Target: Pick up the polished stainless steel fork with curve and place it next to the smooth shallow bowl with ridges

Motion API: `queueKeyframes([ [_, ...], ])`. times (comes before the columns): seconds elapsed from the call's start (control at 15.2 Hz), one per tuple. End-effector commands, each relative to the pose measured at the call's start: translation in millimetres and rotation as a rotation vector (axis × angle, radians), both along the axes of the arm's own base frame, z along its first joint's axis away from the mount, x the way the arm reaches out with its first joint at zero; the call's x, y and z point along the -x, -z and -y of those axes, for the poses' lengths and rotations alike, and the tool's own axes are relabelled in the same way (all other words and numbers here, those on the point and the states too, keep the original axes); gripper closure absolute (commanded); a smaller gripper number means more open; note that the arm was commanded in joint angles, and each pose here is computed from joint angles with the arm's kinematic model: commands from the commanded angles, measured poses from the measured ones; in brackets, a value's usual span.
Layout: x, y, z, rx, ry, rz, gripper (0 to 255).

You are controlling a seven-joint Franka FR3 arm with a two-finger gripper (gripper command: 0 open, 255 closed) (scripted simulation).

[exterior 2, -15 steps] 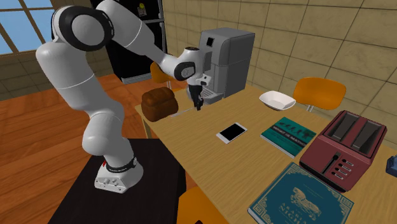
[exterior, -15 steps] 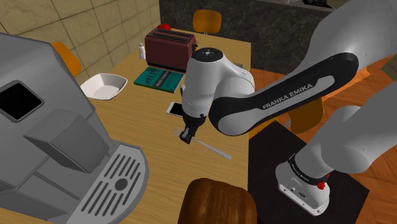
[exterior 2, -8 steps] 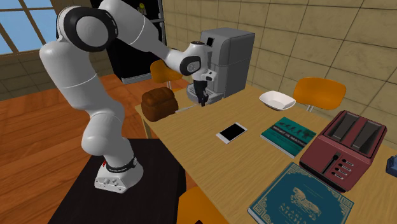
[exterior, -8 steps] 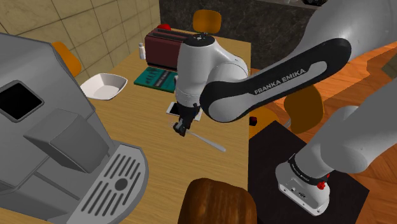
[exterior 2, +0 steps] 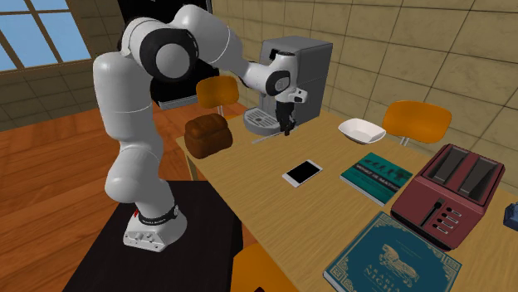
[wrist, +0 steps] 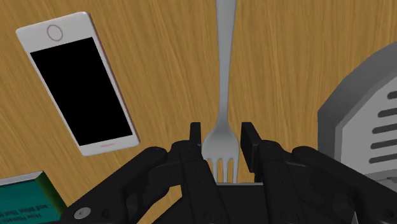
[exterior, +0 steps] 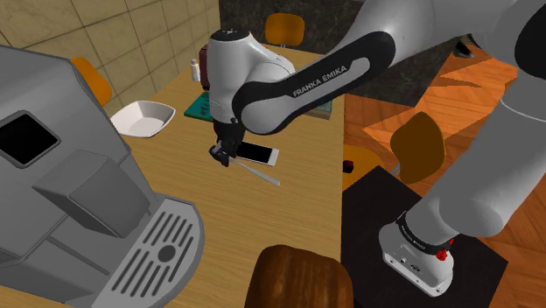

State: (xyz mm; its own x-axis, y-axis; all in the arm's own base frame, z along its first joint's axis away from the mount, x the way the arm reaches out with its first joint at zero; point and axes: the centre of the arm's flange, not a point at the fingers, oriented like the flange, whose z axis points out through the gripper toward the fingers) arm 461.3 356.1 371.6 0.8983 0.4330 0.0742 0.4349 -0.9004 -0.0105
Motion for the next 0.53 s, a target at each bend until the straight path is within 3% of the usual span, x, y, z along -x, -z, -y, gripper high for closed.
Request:
queueKeyframes([
  [0.0,-27,1,-9,0.001,0.001,0.0,255],
  [0.46,-117,1,-30,0.001,0.001,0.0,255],
])
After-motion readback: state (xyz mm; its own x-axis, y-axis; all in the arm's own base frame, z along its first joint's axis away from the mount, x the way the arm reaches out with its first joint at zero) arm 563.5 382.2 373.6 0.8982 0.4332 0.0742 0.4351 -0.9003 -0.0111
